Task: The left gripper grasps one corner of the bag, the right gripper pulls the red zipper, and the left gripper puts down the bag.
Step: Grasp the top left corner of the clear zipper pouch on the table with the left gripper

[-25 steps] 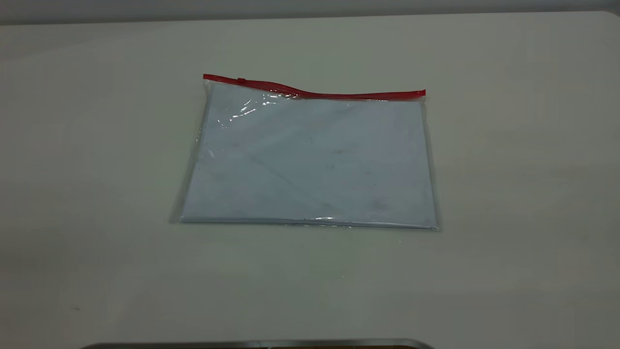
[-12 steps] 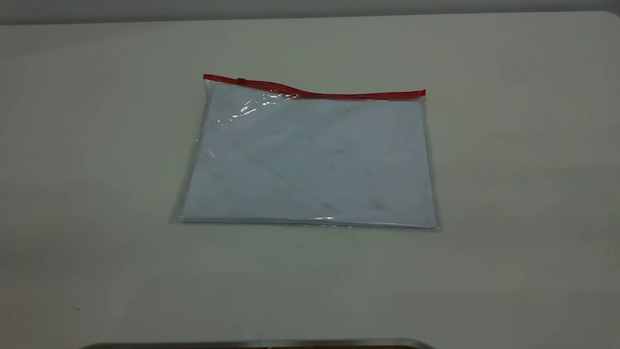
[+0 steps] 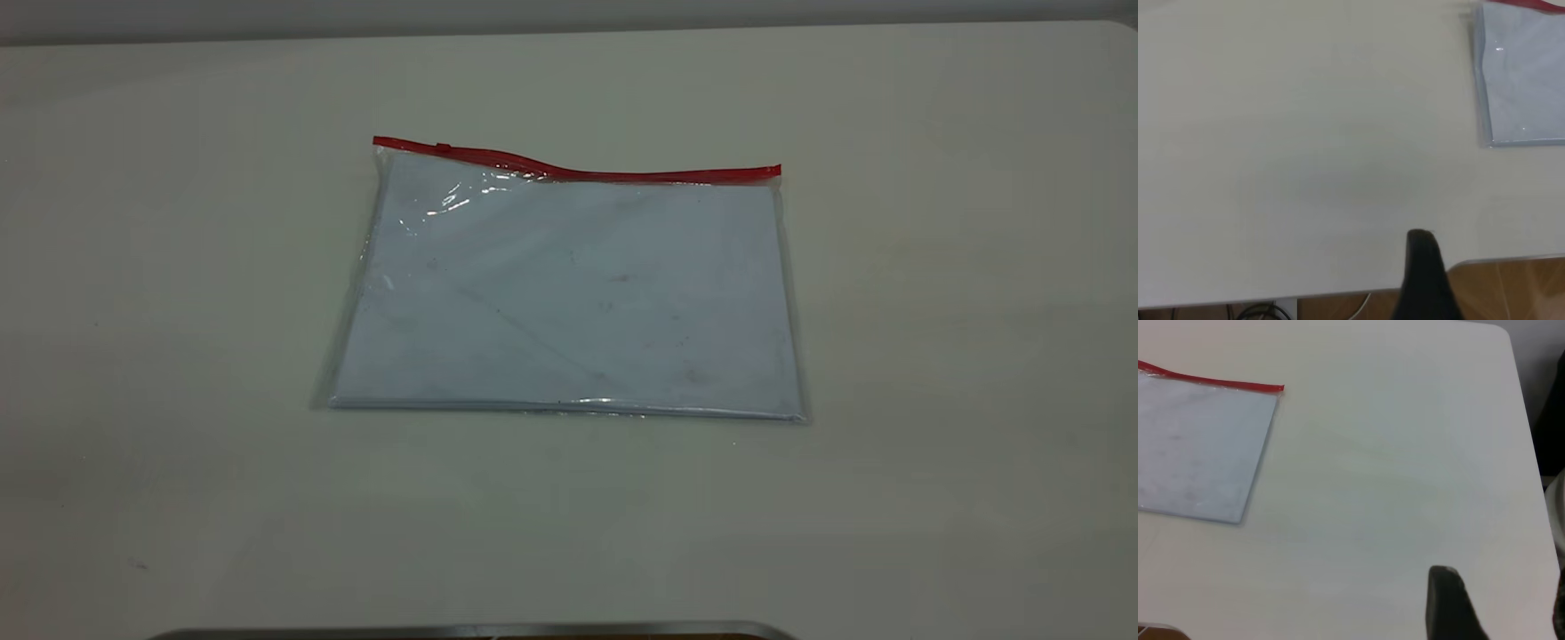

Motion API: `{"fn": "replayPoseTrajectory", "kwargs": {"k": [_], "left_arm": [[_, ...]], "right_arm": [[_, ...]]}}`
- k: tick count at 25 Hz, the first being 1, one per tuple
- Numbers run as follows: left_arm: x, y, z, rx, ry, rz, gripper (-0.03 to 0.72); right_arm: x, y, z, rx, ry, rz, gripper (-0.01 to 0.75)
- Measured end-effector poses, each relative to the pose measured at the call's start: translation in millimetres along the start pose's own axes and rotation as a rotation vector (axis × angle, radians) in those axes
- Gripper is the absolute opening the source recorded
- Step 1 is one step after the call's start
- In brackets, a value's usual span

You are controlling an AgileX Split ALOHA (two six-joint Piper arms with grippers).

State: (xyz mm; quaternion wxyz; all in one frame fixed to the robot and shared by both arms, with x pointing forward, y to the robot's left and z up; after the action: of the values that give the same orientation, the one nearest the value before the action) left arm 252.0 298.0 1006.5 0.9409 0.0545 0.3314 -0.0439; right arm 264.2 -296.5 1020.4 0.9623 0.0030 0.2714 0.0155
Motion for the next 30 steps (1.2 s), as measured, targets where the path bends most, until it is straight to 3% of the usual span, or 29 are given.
{"fn": "replayPoseTrajectory", "kwargs": {"k": [6,11,15,23,30], "left_arm": [[1,1,8,-0.043,0.029,-0.003,0.588],[9,6,49,-0.052,0.128,-0.012,0.588],[34,7,92,-0.075,0.180,-0.049,0.588],[122,-6,164,-0.109,0.264,-0.226,0.588],[224,-10,190,-0.096,0.350,-0.316,0.588]], "right_arm": [[-1,0,2,0.028,-0.015,0.002,0.423],[-10,1,27,0.046,-0.069,0.005,0.523],[2,2,49,0.064,0.004,0.011,0.571],[57,7,93,0.104,0.231,0.042,0.576],[119,10,114,0.151,0.292,0.055,0.576]]}}
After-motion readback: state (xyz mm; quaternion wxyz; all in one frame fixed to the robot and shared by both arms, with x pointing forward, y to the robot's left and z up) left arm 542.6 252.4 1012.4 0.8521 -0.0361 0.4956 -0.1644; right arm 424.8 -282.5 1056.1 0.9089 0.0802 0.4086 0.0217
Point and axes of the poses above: a point on each arm's last joint axis where the gripper is mounted, x pointing out along that axis toward the gripper, y along the wrist's bending axis when the last joint is at zero, z = x × y, the point moved 4 cm from there along x, pointing out along that axis toward the gripper, and after that the axes turned 5 degrees about x, right-handed, at the moved point
